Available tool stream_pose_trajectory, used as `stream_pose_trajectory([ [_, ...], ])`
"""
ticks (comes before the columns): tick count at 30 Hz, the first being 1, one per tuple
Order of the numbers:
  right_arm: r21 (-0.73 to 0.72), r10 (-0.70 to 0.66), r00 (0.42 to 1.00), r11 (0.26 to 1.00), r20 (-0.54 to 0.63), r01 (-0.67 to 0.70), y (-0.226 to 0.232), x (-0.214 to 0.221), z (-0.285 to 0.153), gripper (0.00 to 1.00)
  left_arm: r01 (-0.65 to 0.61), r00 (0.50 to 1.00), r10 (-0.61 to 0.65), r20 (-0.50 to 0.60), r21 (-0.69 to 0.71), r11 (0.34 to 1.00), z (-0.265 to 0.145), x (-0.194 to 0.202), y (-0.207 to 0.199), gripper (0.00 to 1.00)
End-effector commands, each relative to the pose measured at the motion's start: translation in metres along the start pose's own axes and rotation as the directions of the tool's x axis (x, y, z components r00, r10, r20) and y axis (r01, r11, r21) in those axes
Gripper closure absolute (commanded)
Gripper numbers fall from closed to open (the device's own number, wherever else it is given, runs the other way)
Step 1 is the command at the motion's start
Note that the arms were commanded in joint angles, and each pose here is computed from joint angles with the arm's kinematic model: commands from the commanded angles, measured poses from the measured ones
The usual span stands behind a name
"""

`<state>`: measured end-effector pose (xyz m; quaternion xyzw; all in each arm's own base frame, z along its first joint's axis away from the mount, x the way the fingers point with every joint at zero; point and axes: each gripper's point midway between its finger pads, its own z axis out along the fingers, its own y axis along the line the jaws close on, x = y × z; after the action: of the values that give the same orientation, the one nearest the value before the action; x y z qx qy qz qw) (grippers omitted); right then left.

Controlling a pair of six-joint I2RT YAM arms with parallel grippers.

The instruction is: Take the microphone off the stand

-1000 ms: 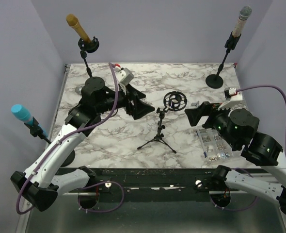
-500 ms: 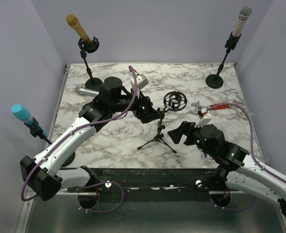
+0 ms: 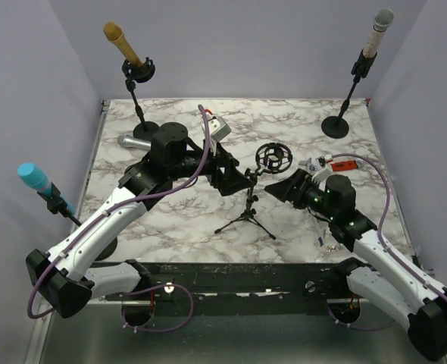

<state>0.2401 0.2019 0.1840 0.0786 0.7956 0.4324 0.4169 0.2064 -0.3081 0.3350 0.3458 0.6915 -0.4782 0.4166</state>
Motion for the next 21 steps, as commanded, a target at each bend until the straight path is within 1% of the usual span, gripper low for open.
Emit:
stream_pose_trajectory([
  [1,-0.218,0.058,0.979,0.971,-0.194,-0.101,0.023,0.019,-0.001,0.1,-0.027,0.999,0.027,0.036,-0.006,1.0,-0.004,-0.009,-0.005,0.08],
  [4,-0.204,0.115,0.965,0.965,-0.238,-0.165,0.022,0.022,0.003,0.14,-0.02,0.999,0.02,0.03,-0.001,1.0,-0.002,-0.008,-0.005,0.08],
  [6,-0.159,0.199,0.942,0.956,-0.269,-0.248,0.018,0.025,0.008,0.24,-0.017,0.999,0.017,0.027,0.006,1.0,-0.001,-0.007,-0.006,0.08],
  [7,-0.121,0.254,0.925,0.947,-0.281,-0.297,0.012,0.027,0.011,0.26,-0.015,1.0,0.014,0.025,0.009,1.0,-0.001,-0.007,-0.007,0.08],
  [10,-0.018,0.411,0.867,0.901,-0.282,-0.433,0.001,0.031,0.018,0.26,-0.011,1.0,0.011,0.026,0.009,1.0,0.0,-0.006,-0.007,0.08],
  [13,0.104,0.53,0.818,0.848,-0.224,-0.52,-0.015,0.03,0.025,0.27,-0.01,1.0,0.01,0.026,0.01,1.0,0.0,-0.006,-0.007,0.08],
  [15,0.163,0.586,0.792,0.81,-0.175,-0.563,-0.023,0.027,0.027,0.31,-0.012,1.0,0.011,0.027,0.009,1.0,0.0,-0.007,-0.008,0.08],
  [18,0.187,0.63,0.765,0.774,-0.131,-0.605,-0.021,0.018,0.028,0.41,-0.008,1.0,0.008,0.027,0.003,1.0,0.0,-0.006,-0.007,0.08],
  [21,0.231,0.666,0.741,0.736,-0.082,-0.636,-0.022,0.01,0.027,0.42,-0.003,1.0,0.004,0.027,-0.012,1.0,0.0,-0.007,-0.005,0.08],
])
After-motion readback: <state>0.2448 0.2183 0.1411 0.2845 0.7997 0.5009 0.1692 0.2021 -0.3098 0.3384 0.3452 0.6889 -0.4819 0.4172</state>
